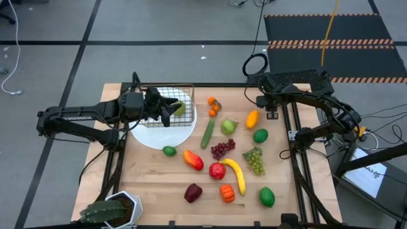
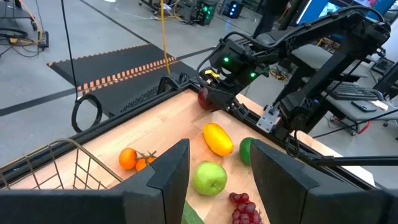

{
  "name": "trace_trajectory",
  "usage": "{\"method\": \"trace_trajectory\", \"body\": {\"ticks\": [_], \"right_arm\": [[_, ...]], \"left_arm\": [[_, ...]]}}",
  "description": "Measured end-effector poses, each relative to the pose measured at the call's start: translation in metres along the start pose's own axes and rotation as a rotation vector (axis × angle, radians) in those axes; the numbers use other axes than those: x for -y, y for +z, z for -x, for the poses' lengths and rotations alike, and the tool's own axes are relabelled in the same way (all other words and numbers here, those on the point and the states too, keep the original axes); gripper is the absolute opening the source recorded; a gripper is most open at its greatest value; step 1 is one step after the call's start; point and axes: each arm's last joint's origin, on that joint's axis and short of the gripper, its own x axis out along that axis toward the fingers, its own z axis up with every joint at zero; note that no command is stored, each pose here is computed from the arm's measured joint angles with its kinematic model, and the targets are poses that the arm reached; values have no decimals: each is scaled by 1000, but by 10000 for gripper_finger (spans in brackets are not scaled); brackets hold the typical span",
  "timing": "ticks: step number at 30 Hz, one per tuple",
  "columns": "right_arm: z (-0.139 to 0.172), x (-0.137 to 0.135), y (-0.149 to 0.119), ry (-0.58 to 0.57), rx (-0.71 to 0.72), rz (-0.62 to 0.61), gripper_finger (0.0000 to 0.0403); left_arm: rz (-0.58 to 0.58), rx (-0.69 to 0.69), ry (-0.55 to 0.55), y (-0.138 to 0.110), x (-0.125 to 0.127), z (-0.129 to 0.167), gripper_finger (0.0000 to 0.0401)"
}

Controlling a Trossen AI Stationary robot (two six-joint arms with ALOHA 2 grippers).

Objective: Build produce basket
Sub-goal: Put the top apple into the wired basket

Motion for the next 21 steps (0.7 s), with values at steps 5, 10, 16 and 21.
{"method": "trace_trajectory", "body": {"ticks": [5, 10, 16, 21], "right_arm": [[0, 2, 1, -27, -7, 2, 132], [0, 3, 1, -51, -22, -7, 132], [15, 13, 12, -219, -64, -257, 132], [58, 35, 29, -305, -57, -470, 132]], "left_arm": [[0, 2, 5, 0, 0, 0, 170], [0, 3, 7, 0, 0, 0, 170], [14, 4, 7, 0, 0, 0, 170], [24, 4, 7, 0, 0, 0, 170]]}}
